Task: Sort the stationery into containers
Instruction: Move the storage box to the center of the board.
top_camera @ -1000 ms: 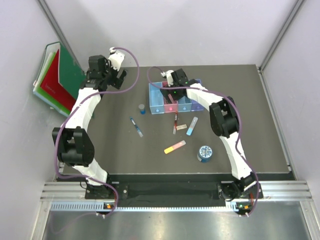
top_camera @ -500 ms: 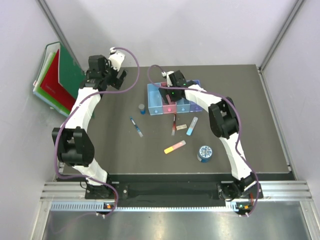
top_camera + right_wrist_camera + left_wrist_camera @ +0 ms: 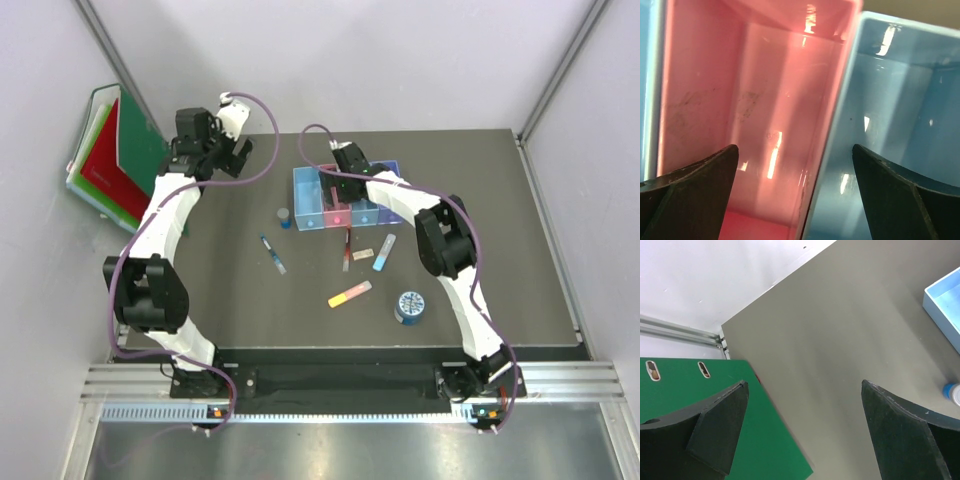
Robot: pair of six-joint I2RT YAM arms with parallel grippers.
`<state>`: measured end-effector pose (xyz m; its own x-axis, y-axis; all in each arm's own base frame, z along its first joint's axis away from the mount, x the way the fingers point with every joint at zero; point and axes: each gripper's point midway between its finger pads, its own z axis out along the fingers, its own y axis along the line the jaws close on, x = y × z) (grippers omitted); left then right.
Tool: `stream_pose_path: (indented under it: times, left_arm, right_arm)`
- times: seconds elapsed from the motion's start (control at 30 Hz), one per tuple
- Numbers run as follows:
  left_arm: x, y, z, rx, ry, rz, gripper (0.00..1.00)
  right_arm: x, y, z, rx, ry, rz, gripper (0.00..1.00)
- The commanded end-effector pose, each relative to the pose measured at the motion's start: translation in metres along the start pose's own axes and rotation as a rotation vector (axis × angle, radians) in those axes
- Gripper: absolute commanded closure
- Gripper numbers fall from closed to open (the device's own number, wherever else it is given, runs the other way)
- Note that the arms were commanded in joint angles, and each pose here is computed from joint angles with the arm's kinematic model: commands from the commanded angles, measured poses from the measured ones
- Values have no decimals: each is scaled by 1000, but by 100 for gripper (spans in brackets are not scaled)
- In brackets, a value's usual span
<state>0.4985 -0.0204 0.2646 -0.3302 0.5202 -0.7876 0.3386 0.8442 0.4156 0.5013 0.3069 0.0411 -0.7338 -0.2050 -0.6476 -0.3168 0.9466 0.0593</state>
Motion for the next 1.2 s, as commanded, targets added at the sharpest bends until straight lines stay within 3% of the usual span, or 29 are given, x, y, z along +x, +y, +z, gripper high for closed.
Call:
stream_pose_path:
  times: [0.0,1.17]
  left_arm:
    - [-18,10,-6,-16,-42,15,1]
    - [-19,2,15,40,-40,-13,1]
  right_arm:
    - [-4,-11,-17,85,-12,96,4]
    - [45,-48,-28,332,102,420,9]
